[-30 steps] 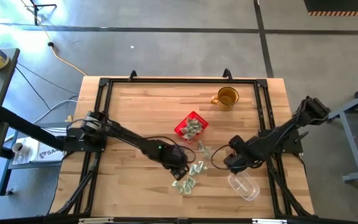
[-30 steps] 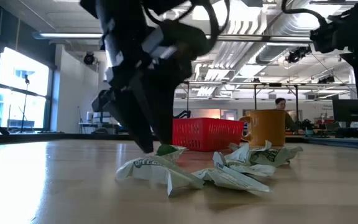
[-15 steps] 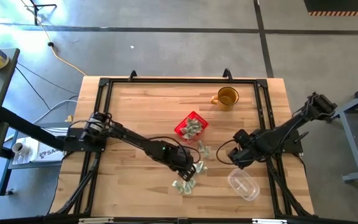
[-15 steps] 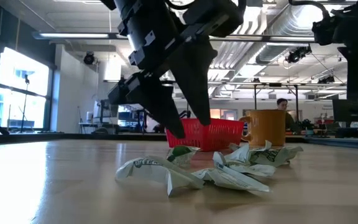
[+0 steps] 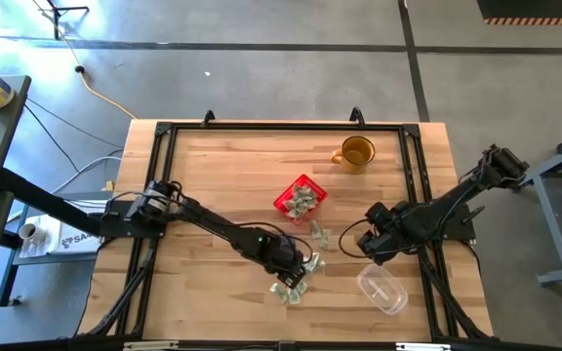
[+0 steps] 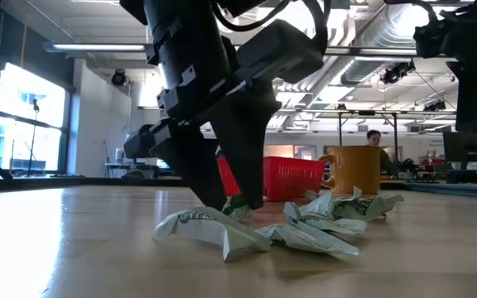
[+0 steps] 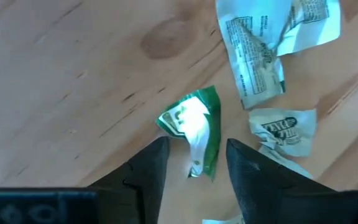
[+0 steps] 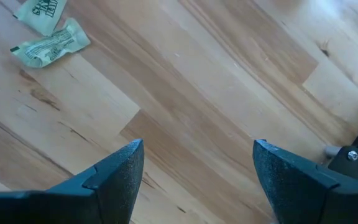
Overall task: Pick and place items into bin
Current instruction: Put the green stevia packet into the red bin, then put the white stevia packet into the red bin
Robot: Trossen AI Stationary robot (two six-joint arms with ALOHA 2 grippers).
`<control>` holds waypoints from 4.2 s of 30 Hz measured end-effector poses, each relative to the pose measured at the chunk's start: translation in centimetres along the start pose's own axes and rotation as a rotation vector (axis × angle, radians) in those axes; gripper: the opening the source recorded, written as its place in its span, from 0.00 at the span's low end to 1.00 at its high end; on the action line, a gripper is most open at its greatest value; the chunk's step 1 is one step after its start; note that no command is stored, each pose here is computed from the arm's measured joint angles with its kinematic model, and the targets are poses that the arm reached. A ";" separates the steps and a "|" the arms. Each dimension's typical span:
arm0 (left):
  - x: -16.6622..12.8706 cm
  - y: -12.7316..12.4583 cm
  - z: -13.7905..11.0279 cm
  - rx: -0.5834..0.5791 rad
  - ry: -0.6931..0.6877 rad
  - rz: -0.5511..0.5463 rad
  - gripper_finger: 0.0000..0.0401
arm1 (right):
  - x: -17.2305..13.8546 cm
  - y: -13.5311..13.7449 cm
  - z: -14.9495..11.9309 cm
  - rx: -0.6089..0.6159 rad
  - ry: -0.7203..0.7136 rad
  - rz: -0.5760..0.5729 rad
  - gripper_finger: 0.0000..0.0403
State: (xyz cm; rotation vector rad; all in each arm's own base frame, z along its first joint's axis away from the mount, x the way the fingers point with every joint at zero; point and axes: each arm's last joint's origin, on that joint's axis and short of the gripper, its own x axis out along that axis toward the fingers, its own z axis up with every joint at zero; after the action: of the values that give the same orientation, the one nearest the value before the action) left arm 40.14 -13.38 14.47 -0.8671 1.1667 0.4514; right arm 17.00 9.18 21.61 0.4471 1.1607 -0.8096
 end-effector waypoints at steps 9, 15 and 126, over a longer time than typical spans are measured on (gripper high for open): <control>0.1 0.5 0.2 0.088 -0.032 0.053 0.10 | 0.1 0.0 0.4 0.022 -0.038 -0.006 0.72; -2.5 0.2 2.7 0.188 -0.063 0.057 0.11 | 0.1 0.1 0.5 0.042 -0.055 0.002 0.72; -20.8 15.1 -2.8 0.383 -0.353 -0.310 0.45 | 11.8 7.4 7.4 -0.987 0.080 0.419 0.56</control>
State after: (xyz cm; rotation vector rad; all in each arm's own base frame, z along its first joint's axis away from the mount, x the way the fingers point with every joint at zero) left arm 20.27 -3.96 28.06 -0.5898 0.7425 0.1104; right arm 29.23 4.98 12.66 -0.1121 1.3274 0.1875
